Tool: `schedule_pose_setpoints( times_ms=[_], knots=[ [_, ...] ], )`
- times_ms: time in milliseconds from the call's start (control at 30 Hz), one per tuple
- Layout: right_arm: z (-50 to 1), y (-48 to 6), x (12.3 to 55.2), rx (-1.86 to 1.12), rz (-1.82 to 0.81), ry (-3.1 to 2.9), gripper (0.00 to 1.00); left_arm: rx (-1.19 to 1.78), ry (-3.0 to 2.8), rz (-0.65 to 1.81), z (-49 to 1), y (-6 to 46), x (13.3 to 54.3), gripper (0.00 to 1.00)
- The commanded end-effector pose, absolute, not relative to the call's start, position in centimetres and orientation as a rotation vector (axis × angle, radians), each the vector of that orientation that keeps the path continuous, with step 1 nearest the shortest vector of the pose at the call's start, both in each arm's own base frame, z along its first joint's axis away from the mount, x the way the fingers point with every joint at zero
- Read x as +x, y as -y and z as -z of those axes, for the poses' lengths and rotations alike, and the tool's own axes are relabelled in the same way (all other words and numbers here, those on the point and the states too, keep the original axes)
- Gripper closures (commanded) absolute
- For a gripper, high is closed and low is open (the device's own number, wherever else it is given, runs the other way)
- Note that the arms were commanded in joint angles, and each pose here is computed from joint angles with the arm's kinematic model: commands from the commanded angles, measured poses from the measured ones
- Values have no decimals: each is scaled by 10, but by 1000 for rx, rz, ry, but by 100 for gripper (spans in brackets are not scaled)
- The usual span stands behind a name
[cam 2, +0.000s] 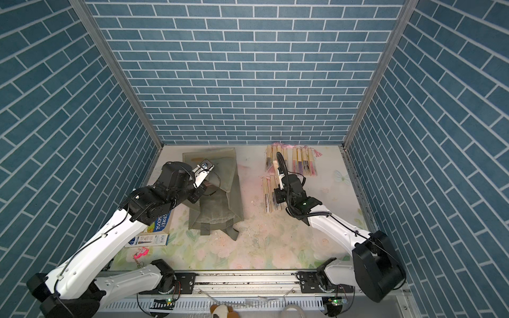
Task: Take out the folding fans from the tote bags
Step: Place the folding fan at the center of the board.
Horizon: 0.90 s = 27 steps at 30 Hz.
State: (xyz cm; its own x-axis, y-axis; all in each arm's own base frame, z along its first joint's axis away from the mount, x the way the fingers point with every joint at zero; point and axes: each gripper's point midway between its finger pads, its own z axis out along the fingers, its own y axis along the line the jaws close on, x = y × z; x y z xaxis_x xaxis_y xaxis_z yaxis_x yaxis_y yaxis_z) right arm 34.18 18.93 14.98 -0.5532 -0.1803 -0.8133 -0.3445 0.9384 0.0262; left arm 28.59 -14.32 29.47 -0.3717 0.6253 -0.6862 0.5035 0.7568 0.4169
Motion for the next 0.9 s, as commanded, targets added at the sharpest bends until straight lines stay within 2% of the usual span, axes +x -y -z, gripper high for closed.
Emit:
schedule_pose_setpoints(
  times_ms=[0,533,867],
  knots=[
    [-133,-168,351,-203,-197,-2289,100,891,-2059,-92,-283,154,281,100],
    [-57,-166,378,-168,-168,-2591,100,931,-2065,-23,-267,162,274,100],
    [-39,-178,390,-185,-183,-2668,100,934,-2078,-31,-260,161,274,100]
  ],
)
